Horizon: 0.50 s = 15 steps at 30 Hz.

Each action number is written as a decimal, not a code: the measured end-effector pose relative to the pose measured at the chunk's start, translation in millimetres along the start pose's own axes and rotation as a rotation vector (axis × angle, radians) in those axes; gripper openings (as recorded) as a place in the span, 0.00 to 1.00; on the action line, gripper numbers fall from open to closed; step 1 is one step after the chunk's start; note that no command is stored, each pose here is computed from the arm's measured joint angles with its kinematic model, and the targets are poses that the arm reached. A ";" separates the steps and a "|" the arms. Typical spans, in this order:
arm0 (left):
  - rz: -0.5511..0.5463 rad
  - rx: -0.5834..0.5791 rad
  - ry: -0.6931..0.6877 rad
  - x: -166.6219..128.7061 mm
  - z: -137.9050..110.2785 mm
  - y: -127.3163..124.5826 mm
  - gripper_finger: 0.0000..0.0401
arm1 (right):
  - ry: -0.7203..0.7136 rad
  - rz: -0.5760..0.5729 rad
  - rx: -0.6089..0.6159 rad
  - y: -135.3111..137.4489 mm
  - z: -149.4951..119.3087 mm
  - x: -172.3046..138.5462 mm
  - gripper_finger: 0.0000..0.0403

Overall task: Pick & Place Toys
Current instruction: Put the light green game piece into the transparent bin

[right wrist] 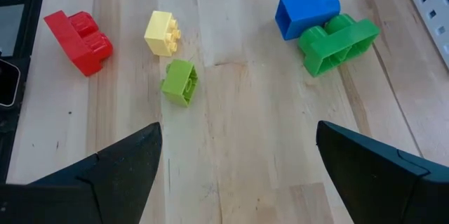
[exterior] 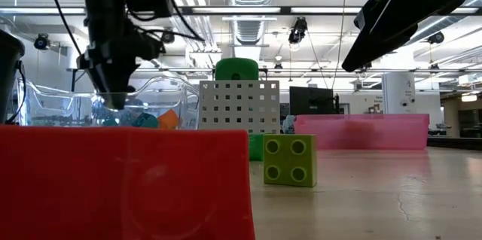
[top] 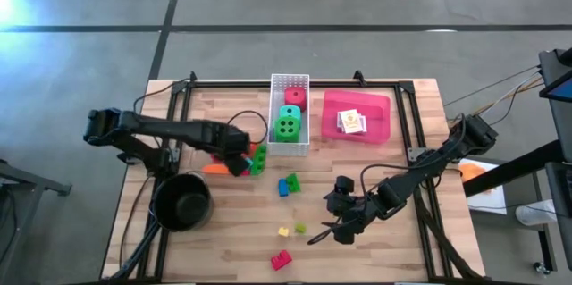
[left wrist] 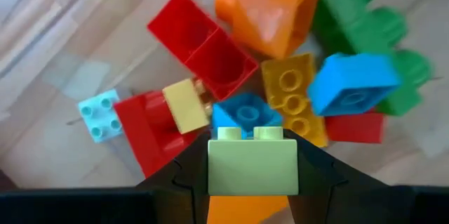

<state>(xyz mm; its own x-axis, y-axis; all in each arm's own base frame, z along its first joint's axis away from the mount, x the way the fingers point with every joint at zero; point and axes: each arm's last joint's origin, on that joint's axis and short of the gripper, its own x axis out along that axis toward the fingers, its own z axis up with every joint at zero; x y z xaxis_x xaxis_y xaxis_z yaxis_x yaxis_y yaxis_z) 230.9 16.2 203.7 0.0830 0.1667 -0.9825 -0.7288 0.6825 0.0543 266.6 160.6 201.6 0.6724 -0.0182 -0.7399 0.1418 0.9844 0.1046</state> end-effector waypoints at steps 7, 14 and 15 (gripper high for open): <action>0.027 -0.006 0.028 11.7 -7.4 4.6 0.33 | -0.001 0.000 0.000 0.0 0.1 0.0 0.92; 0.044 -0.040 0.045 17.9 -11.7 7.7 0.33 | -0.004 0.002 0.002 0.3 0.4 0.0 0.92; 0.042 -0.047 0.052 19.1 -12.7 8.1 0.33 | -0.004 0.003 0.002 0.3 0.4 0.0 0.92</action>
<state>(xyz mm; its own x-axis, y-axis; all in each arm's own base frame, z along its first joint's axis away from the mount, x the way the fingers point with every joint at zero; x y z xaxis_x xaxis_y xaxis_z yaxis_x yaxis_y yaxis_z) 217.9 15.9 183.1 0.0168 0.1562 -0.9876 -0.7622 0.6413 0.0885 266.9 160.8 201.9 0.6756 -0.0164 -0.7370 0.1412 0.9841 0.1076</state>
